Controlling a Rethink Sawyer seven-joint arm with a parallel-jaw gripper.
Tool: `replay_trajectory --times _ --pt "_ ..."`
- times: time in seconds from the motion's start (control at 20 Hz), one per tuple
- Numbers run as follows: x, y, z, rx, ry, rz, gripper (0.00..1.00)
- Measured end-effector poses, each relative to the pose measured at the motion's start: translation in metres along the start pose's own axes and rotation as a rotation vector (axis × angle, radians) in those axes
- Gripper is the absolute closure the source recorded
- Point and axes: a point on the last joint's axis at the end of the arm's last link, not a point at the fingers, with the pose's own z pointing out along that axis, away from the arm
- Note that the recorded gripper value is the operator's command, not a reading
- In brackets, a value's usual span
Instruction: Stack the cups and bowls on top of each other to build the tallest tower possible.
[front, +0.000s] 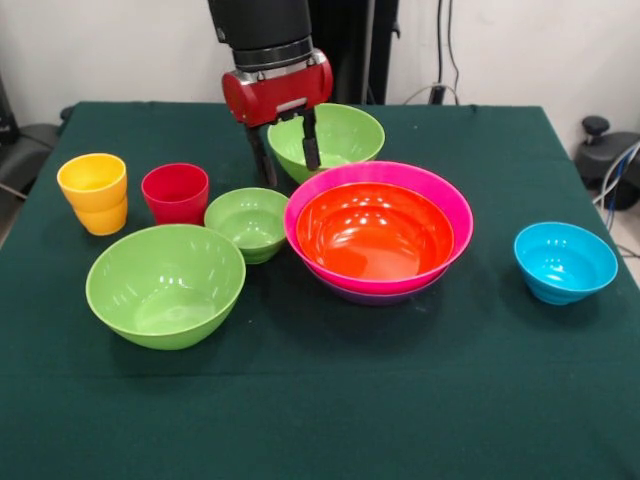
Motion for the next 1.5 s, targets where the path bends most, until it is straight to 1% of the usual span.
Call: replay_trajectory --times 0.2,0.4,0.55,0.65,0.85,0.9,1.1,1.25,1.3,1.5 --pt "-0.001 0.001 -0.001 -0.01 -0.002 -0.045 0.0" --pt "0.002 0.004 0.002 -0.03 -0.017 -0.096 0.0" --pt "0.009 0.005 0.004 -0.04 -0.02 -0.131 0.0" --pt "0.017 0.006 0.006 -0.05 -0.02 -0.163 0.0" --pt "0.028 0.008 0.009 -0.06 -0.018 -0.205 0.0" --pt "0.033 0.008 0.01 -0.064 -0.015 -0.224 0.0" --pt "0.047 0.007 0.007 -0.076 0.004 -0.272 0.0" --pt "0.063 0.002 0.003 -0.092 0.036 -0.307 0.0" --pt "0.074 -0.001 0.0 -0.102 0.054 -0.328 0.0" --pt "0.086 -0.005 -0.003 -0.112 0.07 -0.35 0.0"
